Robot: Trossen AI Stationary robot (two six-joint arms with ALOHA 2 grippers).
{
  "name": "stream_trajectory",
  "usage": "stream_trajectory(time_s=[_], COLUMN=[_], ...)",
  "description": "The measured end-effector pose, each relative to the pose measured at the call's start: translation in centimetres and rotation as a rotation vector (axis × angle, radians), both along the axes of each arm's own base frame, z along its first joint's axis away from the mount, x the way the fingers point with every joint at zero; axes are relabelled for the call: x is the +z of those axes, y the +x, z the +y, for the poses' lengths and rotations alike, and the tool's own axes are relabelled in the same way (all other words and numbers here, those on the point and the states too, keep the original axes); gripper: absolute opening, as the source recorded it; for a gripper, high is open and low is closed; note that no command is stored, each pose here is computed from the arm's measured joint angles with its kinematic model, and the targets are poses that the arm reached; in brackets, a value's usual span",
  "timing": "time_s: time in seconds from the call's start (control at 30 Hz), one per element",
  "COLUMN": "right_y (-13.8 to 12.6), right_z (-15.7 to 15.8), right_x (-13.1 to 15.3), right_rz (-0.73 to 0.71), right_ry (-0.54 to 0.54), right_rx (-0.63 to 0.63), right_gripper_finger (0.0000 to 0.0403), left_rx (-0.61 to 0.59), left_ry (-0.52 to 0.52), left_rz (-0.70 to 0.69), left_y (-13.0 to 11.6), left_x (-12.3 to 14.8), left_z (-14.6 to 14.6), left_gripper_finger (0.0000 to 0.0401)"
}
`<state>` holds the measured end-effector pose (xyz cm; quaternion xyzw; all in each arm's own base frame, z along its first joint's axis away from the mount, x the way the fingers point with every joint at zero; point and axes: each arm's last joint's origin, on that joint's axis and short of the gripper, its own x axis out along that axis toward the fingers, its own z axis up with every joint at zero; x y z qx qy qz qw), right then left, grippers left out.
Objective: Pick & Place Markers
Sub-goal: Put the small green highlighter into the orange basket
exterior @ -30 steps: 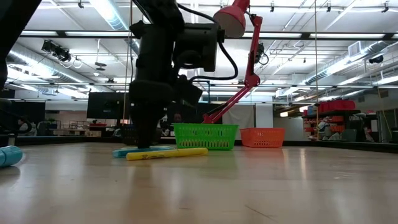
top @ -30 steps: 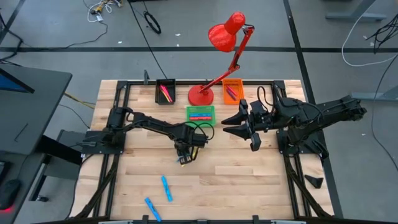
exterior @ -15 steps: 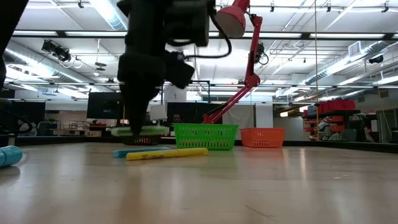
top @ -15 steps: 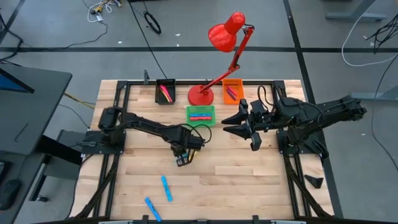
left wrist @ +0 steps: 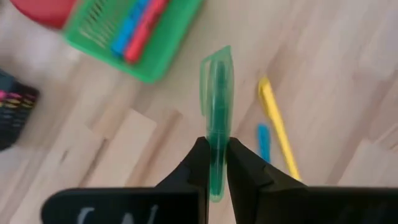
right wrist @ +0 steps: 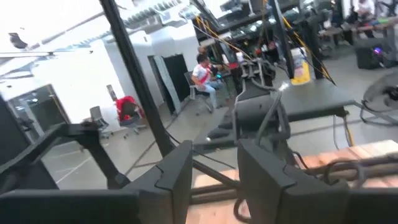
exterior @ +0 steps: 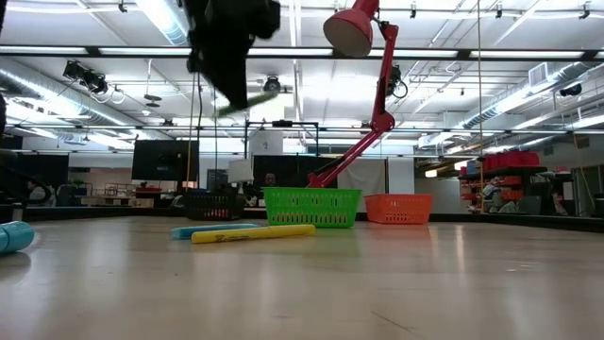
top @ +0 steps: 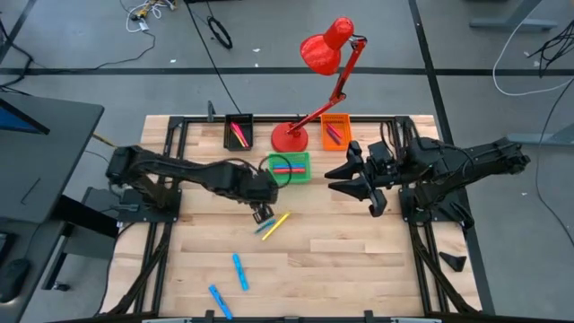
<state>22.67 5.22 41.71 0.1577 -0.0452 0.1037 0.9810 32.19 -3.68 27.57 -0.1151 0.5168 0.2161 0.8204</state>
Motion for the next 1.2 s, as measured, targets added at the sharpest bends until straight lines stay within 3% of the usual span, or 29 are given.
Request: stream_trajectory(time_s=[0.37,0.6,1.0,1.2], right_y=[-0.2,-0.2,-0.2,-0.2], right_z=[0.0,-0.1,-0.1,-0.3], right_x=[0.2,0.3,0.3,0.3], right_rz=[-0.010,-0.017,-0.018,-0.013], right_ry=[-0.003,0.007,0.011,0.044], right_rx=[0.004,0.003,-0.001,-0.088], right_gripper_finger=[0.0128,0.0140,0.0158,0.0158], left_rx=[0.092,0.078,-0.025,-0.047], left_ry=[0.077,0.135,0.176,0.166], left_rz=[-0.401,-0.664,-1.019,-1.120], left_y=[-4.1,-6.2,-6.4,-6.3], left_x=[7.6,11.7,15.9,17.0], left_z=[-0.1,-0.8,-2.9,-2.9], left_gripper_finger=[0.0033,0.0033,0.0033,0.0033])
